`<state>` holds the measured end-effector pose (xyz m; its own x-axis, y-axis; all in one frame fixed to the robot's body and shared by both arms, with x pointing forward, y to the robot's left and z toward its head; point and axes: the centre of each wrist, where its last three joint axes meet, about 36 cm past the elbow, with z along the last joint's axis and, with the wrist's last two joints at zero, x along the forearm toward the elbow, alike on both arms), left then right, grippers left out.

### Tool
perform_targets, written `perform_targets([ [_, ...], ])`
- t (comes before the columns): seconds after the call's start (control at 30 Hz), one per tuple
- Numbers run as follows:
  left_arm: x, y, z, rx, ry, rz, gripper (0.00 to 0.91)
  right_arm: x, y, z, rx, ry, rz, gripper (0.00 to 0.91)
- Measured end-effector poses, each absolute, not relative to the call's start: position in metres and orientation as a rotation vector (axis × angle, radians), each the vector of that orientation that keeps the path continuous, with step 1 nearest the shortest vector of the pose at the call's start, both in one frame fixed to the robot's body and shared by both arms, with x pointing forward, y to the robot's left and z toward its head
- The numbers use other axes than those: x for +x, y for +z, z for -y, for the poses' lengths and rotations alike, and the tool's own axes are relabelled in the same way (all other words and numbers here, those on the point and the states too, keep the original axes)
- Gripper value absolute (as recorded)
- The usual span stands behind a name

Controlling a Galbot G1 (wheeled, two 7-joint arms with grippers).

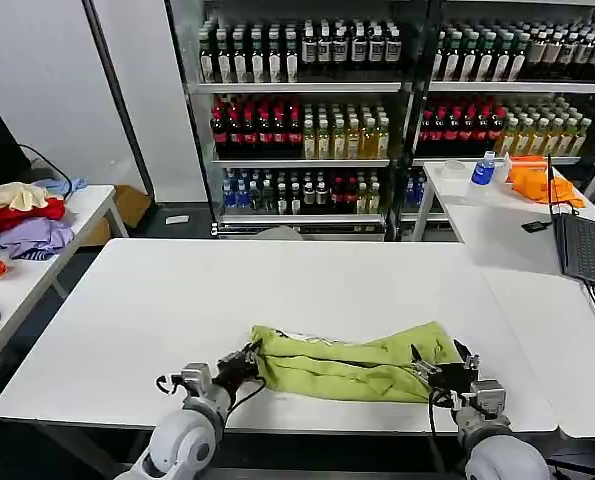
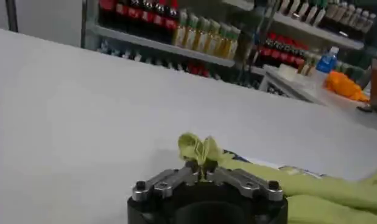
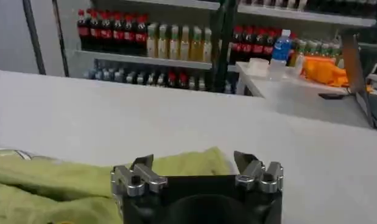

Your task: Fold and organize the clothes.

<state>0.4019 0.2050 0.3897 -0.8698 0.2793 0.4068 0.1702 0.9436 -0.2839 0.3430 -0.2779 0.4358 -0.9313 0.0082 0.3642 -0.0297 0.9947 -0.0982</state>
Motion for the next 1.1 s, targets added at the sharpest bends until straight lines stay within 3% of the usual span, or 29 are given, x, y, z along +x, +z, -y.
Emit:
perform_targets([
  [0.67,0.4,0.427,-0.323,0.086,0.377,2.691,0.03,0.344,0.436,0.27,0.034,0.126,2.768,0.907],
  [1.1,0.414,0.476,-0.351,0.148,0.56,2.755,0.03,0.347,0.434,0.268,0.057,0.142,2.764,0.907],
])
